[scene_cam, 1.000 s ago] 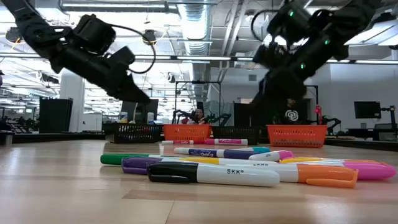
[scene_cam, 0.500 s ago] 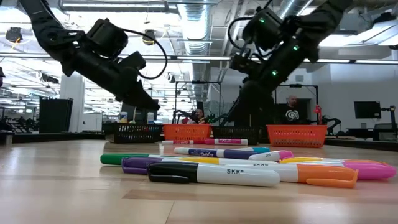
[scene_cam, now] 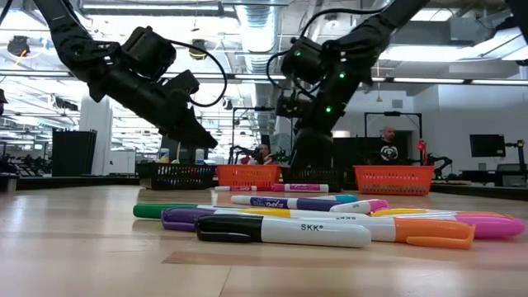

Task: Pick & Place Markers
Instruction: Put the large pink marker into the left black bin

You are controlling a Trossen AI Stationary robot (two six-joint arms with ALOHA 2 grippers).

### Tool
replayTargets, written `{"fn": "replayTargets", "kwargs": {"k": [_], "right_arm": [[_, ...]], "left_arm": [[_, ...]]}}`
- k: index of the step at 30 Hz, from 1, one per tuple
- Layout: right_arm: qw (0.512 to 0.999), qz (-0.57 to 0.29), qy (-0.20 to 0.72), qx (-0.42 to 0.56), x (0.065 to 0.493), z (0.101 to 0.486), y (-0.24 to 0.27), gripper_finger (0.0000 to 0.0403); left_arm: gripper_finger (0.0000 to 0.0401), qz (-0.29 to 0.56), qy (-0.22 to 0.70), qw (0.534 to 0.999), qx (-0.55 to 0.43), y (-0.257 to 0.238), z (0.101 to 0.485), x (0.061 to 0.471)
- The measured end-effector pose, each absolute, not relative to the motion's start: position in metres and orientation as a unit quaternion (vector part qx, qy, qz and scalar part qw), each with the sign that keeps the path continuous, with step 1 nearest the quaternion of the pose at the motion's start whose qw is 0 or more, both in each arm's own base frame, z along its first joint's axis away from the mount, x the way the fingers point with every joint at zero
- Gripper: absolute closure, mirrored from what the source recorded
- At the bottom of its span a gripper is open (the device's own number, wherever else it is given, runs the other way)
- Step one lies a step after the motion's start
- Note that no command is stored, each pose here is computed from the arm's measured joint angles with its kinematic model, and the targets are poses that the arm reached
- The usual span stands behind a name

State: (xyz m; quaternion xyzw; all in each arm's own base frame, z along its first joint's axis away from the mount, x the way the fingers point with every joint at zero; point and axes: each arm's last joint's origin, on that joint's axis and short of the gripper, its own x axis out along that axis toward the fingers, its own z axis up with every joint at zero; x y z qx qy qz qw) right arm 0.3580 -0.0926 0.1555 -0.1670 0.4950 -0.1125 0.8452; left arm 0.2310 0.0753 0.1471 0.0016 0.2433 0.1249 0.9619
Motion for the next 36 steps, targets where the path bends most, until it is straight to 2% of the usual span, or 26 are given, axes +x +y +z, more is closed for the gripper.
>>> {"fn": "replayTargets", "kwargs": {"k": [4, 12, 26, 30, 36], "right_arm": [[0.834, -0.102, 0.519, -0.160, 0.361, 0.161, -0.108, 0.0178], [0.849, -0.068, 0.505, -0.138, 0.358, 0.163, -0.131, 0.0203], [0.849, -0.083, 0.506, -0.129, 0.357, 0.152, -0.149, 0.0200], [0.834, -0.078, 0.529, -0.139, 0.356, 0.139, -0.150, 0.0200], [0.827, -0.084, 0.535, -0.149, 0.355, 0.140, -0.152, 0.0202]], "left_arm": [[0.0280, 0.125, 0.243, 0.962, 0.001, 0.075, 0.147, 0.231], [0.0280, 0.124, 0.238, 0.963, -0.007, 0.075, 0.148, 0.231], [0.0280, 0.124, 0.232, 0.965, -0.009, 0.075, 0.149, 0.232], [0.0280, 0.121, 0.231, 0.965, -0.009, 0.075, 0.149, 0.232], [0.0280, 0.121, 0.231, 0.965, -0.009, 0.075, 0.149, 0.232]]}}
